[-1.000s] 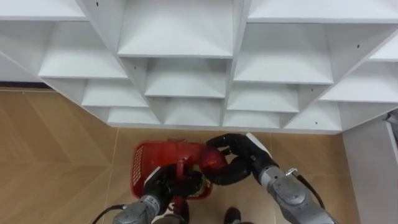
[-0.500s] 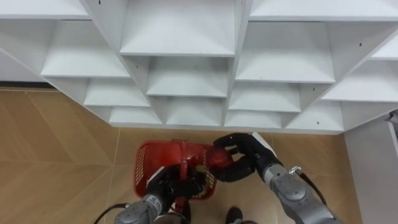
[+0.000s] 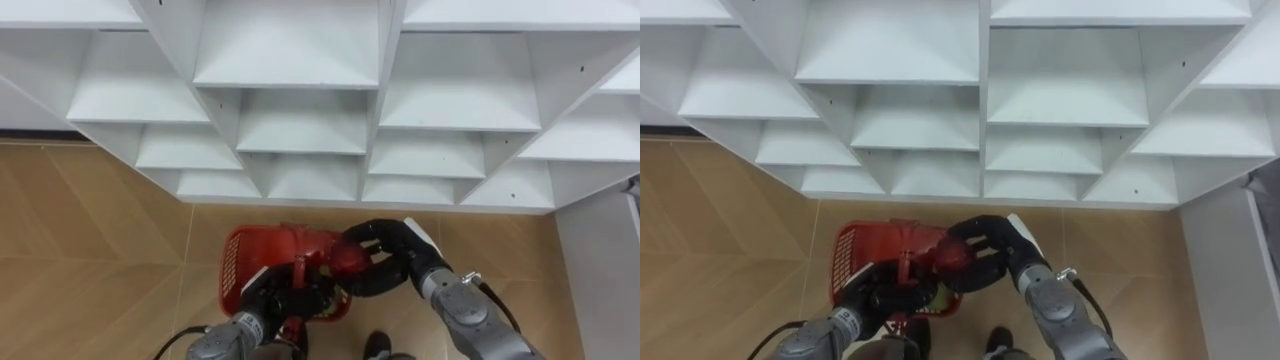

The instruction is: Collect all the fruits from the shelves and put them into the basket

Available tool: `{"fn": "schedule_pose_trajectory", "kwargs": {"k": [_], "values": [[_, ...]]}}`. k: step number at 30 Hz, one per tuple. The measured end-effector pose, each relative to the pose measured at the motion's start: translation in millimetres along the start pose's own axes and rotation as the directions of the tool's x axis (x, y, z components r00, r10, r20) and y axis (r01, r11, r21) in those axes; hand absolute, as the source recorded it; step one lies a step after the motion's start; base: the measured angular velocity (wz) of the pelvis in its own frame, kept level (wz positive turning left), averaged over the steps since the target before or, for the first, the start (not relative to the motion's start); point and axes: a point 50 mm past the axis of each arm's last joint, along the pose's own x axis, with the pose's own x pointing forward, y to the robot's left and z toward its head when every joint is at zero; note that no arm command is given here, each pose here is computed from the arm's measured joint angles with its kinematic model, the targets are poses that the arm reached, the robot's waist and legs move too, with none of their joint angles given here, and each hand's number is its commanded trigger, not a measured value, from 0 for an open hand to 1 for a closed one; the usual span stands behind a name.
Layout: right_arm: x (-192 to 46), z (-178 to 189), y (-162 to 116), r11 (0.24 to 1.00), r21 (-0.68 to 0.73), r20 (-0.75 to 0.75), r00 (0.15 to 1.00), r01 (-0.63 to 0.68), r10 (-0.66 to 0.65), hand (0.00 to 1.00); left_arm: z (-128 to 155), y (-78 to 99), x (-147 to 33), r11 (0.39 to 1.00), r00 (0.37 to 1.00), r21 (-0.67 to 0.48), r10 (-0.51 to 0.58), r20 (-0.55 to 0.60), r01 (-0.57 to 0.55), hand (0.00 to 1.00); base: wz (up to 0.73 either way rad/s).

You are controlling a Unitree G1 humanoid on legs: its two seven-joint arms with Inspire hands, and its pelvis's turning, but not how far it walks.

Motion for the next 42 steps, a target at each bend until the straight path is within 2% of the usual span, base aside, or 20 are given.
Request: {"fn": "schedule_pose_trajectory", "kwargs": {"k": [15,16,17,18,42], "values": [[2.9,-2.4,1.0,0.999,0.052,-0.022,1.0,0.013,-0.012,1.0,-0.7,-2.6,1.5,1.0,1.0,-0.025,0.002,-0.009,-0.003,1.0,0.0],[3.1,-2.0,1.2,0.998,0.054,-0.021,1.0,0.013,-0.012,0.64,-0.5,-2.4,1.5,1.0,1.0,-0.027,0.003,-0.008,-0.003,1.0,0.0],[3.3,-1.6,1.3,0.998,0.054,-0.02,1.0,0.014,-0.013,0.34,-0.3,-2.3,1.5,1.0,1.0,-0.027,0.003,-0.007,-0.004,1.0,0.0],[3.3,-1.6,1.3,0.998,0.054,-0.02,1.0,0.015,-0.013,0.0,0.0,-2.3,1.7,1.0,1.0,-0.026,0.003,-0.007,-0.003,1.0,0.0],[10.0,7.5,2.9,0.998,0.065,-0.008,1.0,0.026,-0.026,0.0,1.8,-5.0,5.3,1.0,1.0,-0.017,-0.024,-0.019,0.024,1.0,0.0]]}}
